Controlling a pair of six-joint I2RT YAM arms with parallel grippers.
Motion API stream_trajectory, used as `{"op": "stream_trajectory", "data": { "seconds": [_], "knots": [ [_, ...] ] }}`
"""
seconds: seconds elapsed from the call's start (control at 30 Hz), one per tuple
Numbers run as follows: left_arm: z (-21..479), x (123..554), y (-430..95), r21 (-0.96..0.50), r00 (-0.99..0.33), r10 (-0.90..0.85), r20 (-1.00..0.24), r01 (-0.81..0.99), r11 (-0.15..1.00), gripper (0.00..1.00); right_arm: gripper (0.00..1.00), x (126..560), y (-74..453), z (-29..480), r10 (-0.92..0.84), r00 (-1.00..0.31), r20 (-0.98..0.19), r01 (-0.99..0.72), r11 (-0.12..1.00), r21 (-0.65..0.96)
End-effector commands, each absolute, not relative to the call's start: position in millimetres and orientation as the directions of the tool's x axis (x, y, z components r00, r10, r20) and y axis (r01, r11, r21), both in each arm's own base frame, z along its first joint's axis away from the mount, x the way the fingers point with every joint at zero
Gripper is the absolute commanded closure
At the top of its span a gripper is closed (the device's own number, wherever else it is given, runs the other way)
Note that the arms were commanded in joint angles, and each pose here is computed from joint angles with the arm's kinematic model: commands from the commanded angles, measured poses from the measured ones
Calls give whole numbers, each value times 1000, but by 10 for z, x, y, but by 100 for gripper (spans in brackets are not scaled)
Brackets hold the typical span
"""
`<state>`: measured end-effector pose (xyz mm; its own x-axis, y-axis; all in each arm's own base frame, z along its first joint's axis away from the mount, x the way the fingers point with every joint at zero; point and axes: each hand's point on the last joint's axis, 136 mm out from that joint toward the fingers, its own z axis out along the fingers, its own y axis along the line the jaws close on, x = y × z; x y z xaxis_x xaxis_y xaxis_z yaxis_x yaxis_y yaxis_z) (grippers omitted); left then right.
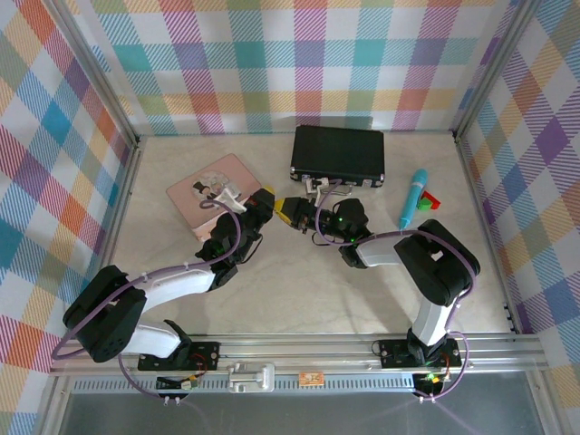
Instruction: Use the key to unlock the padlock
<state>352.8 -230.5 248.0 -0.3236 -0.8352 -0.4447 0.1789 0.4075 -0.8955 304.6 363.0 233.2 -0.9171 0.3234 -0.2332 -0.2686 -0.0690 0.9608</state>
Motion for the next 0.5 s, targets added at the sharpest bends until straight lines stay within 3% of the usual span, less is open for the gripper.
{"op": "stream_trajectory", "data": {
  "seconds": [0.0,0.47],
  "knots": [
    [2617,3487,-2233,-903,-282,-861,-423,203,377,100,74,3026,3621,2444,340,-905,-255,-307,-105,946],
    [2659,3499,-2232,-906,-276,-866,-417,208,370,100,83,2995,3650,2424,325,-912,-251,-299,-107,948]
  ]
}}
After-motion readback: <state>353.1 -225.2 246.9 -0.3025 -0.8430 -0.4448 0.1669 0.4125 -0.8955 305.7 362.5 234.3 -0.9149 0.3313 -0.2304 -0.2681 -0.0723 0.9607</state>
